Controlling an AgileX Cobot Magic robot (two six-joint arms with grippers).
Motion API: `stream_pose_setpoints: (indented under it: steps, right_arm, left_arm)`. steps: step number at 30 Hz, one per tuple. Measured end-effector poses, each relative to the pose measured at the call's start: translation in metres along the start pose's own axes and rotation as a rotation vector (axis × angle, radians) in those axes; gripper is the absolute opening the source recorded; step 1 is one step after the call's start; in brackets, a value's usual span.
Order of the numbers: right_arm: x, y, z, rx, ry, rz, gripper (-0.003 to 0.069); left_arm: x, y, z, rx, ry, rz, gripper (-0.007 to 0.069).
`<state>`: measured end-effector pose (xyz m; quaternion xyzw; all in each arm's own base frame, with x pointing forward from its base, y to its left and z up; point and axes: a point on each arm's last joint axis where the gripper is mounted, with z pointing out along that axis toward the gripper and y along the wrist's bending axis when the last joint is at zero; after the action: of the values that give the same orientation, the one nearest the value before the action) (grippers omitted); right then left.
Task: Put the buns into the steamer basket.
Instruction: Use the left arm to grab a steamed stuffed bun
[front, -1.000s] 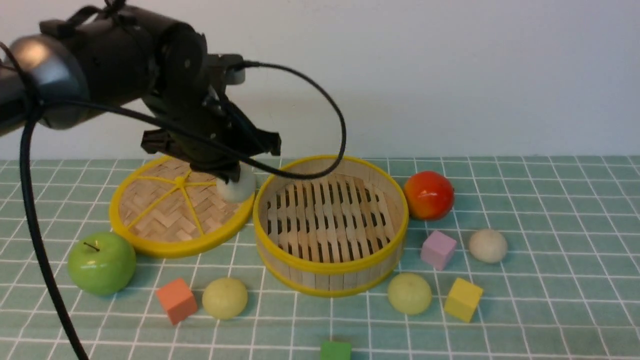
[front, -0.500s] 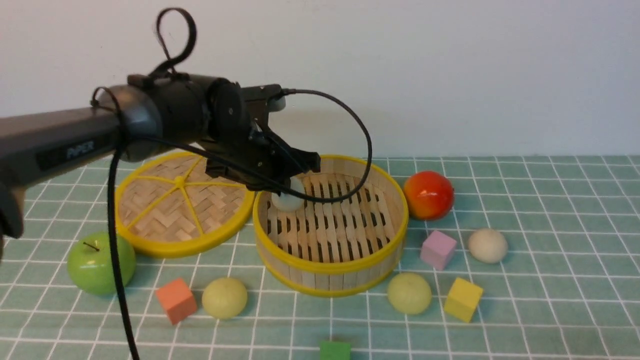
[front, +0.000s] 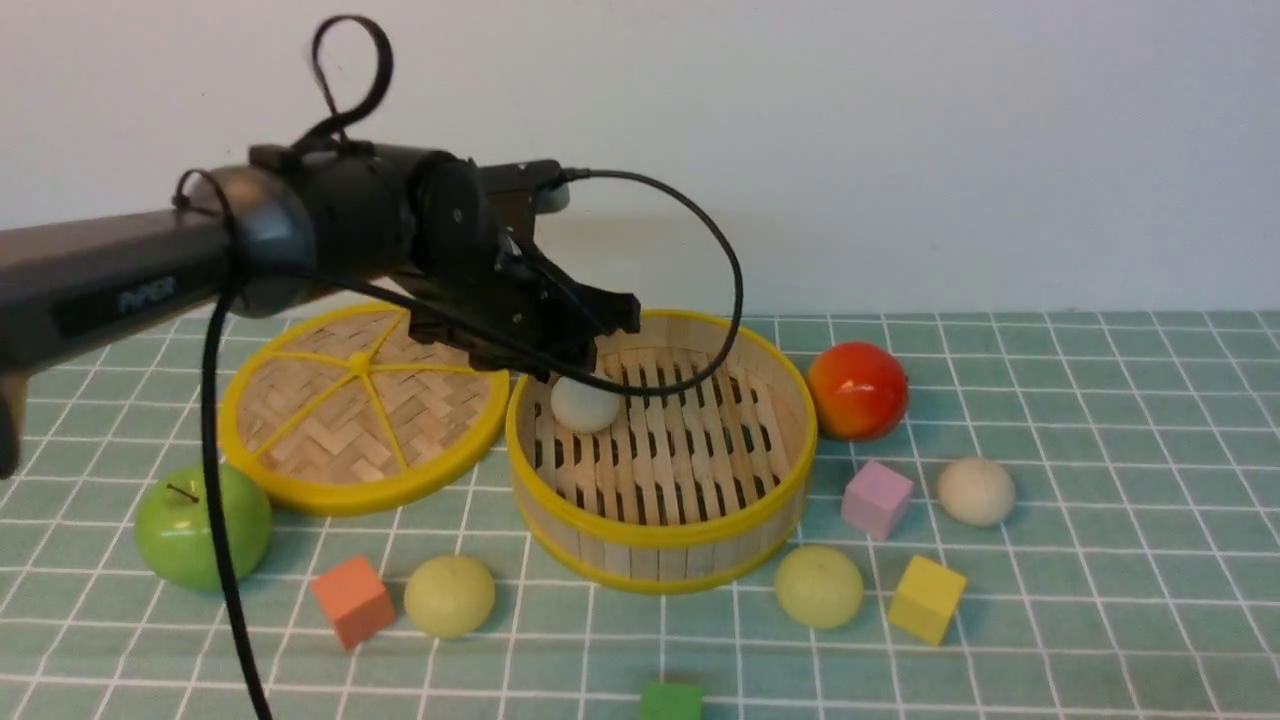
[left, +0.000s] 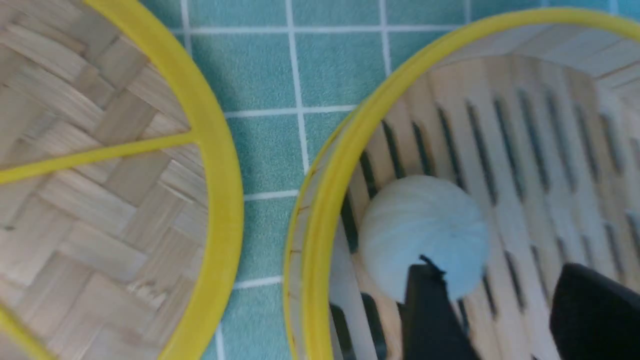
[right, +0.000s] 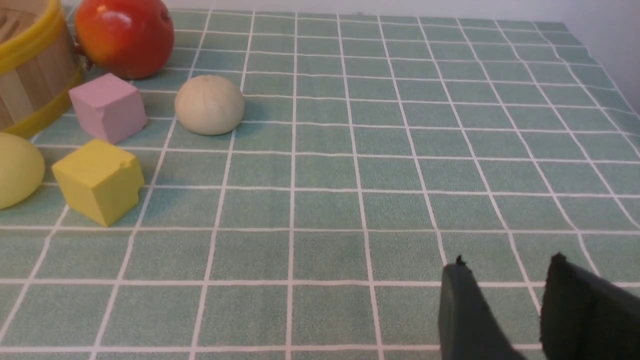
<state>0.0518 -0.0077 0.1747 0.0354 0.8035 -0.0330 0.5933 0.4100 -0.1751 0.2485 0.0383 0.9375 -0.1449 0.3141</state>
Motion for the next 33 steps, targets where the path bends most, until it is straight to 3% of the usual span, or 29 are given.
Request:
stream_pose_setpoints:
  steps: [2,5,8,13,19,26,33]
  right_arm:
    - [0.000,0.000,0.000,0.000,0.000,0.000,0.0240]
    - [0.000,0.000,0.000,0.000,0.000,0.000,0.0240]
    - [0.000,0.000,0.000,0.000,0.000,0.000,0.0240]
    - [0.000,0.000,0.000,0.000,0.000,0.000,0.0240]
    - [0.000,0.000,0.000,0.000,0.000,0.000,0.0240]
    - [0.000,0.000,0.000,0.000,0.000,0.000,0.0240]
    - [0.000,0.000,0.000,0.000,0.000,0.000,0.0240]
  left_arm:
    - [-0.007,-0.003,-0.032,-0.009,-0.013,0.028,0.0415]
    - [-0.010,-0.005,-0.081,-0.026,-0.010,0.048,0.0437]
    - [0.002,-0.003,-0.124,-0.034,-0.002,0.039,0.0437]
    - [0.043,0.010,-0.150,-0.046,0.030,0.017,0.0418]
    - [0.110,0.034,-0.124,-0.087,0.155,0.005,0.0363]
    - [0.120,0.040,-0.081,-0.127,0.283,0.018,0.0312]
    - [0.107,0.037,-0.049,-0.145,0.345,0.020,0.0297]
